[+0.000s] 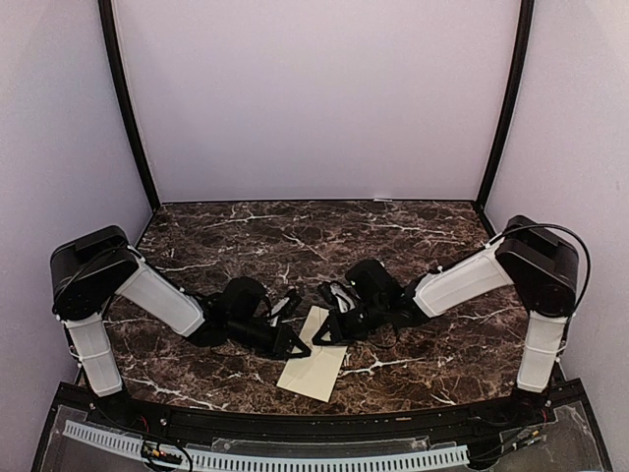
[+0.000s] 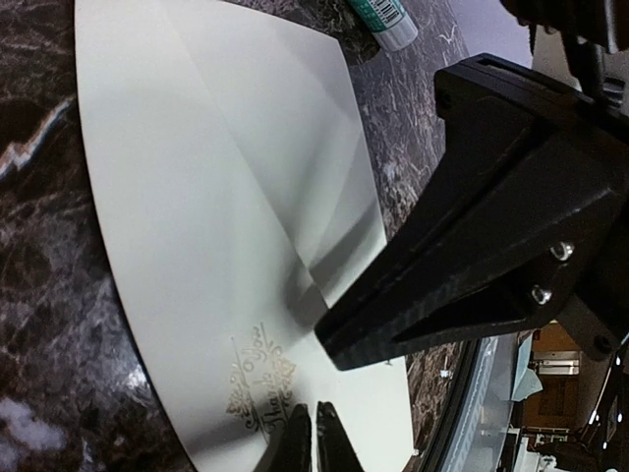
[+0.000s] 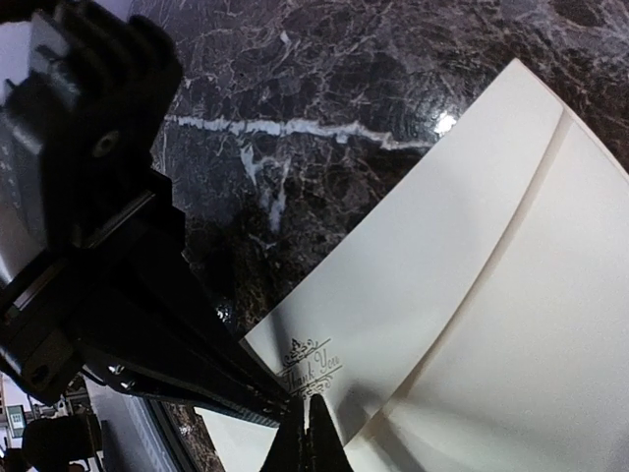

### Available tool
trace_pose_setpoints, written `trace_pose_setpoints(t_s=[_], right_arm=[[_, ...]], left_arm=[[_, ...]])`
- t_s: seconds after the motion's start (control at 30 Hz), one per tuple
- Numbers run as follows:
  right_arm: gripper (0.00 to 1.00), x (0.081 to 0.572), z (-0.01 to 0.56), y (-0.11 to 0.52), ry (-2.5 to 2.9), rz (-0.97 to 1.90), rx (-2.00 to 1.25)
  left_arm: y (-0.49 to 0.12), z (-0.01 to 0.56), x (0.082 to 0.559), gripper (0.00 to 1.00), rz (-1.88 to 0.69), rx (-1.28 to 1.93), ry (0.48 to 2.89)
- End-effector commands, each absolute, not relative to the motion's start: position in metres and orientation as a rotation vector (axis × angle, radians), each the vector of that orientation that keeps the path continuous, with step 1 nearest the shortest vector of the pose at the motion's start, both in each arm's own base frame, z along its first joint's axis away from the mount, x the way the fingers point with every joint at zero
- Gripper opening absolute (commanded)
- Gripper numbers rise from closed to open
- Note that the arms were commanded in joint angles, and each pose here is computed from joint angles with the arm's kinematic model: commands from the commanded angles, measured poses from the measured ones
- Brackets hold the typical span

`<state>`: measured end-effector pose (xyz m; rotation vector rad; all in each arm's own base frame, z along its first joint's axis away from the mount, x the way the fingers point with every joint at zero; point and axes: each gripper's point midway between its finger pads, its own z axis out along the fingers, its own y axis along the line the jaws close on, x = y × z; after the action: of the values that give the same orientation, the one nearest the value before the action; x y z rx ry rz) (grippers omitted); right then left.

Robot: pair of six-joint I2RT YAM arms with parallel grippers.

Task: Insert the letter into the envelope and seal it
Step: Seal the envelope flap on the envelope.

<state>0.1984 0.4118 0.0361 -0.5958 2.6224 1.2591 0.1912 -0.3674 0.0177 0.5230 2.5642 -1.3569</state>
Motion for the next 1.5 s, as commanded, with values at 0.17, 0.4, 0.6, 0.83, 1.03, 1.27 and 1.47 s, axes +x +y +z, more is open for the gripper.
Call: trace_pose_setpoints(t_s=[0.17, 0.4, 0.6, 0.83, 1.03, 1.27, 1.47], right_arm=[[0.0, 0.194, -0.002, 0.406, 2.71, 1.173, -0.585], [0.0, 0.194, -0.018, 0.398, 2.754, 1.1, -0.571], [0.0, 0.195, -0.018, 0.399, 2.751, 1.099, -0.564], [0.0, 0.195, -0.018, 0.399, 2.754, 1.103, -0.568], [0.0, 0.192, -0.017, 0.397, 2.751, 1.11, -0.58], [0.0, 0.192, -0.013, 0.397, 2.75, 1.109, -0.582], [0.0, 0.191, -0.013, 0.396, 2.751, 1.104, -0.581]], left_arm=[[-0.347, 0.001, 0.171, 0.04, -1.28, 0.568, 2.66], [-0.334, 0.006, 0.138, 0.06, -1.345, 0.651, 2.673], [-0.331, 0.009, 0.111, 0.06, -1.375, 0.726, 2.685], [-0.323, -0.004, 0.101, 0.05, -1.335, 0.726, 2.736], [-0.341, 0.004, 0.12, 0.06, -1.313, 0.727, 2.664], [-0.358, 0.004, 0.143, 0.06, -1.279, 0.698, 2.615], [-0.359, 0.012, 0.162, 0.06, -1.289, 0.616, 2.564]])
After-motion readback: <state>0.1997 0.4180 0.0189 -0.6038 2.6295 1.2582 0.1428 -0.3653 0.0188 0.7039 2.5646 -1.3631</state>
